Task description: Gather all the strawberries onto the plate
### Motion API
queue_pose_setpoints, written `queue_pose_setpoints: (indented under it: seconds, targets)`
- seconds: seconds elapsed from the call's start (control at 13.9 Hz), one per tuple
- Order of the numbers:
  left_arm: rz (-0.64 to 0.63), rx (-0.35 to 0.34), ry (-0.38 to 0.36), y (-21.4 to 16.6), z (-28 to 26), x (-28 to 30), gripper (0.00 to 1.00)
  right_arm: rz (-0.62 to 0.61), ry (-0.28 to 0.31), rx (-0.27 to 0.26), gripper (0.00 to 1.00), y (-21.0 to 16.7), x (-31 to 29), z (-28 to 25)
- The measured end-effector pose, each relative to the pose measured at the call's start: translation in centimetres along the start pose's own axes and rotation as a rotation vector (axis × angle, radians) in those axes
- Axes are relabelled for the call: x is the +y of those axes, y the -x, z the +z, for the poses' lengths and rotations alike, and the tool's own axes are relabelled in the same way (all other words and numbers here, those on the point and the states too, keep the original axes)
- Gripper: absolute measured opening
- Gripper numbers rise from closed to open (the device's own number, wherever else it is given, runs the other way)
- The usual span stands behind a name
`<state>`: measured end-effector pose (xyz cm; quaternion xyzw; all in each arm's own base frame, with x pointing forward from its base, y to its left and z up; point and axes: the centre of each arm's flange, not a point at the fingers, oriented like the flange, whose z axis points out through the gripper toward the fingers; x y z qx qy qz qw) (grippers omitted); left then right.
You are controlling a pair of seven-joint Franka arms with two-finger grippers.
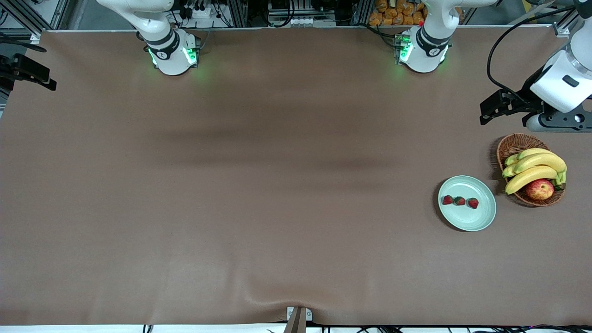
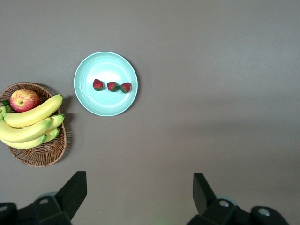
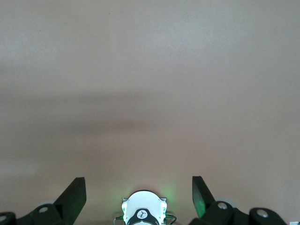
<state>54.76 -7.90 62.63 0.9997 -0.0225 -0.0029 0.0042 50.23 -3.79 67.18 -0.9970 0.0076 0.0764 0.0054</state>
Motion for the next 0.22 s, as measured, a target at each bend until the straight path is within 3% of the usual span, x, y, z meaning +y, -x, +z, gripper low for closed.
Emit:
queue_pose_setpoints:
  seconds: [0.22]
  targets:
    - [0.006,-0.002,-0.001,0.00,0.09,-0.01,1.00,0.000,0.000,0.000,1.00,0.00,0.00,0.00]
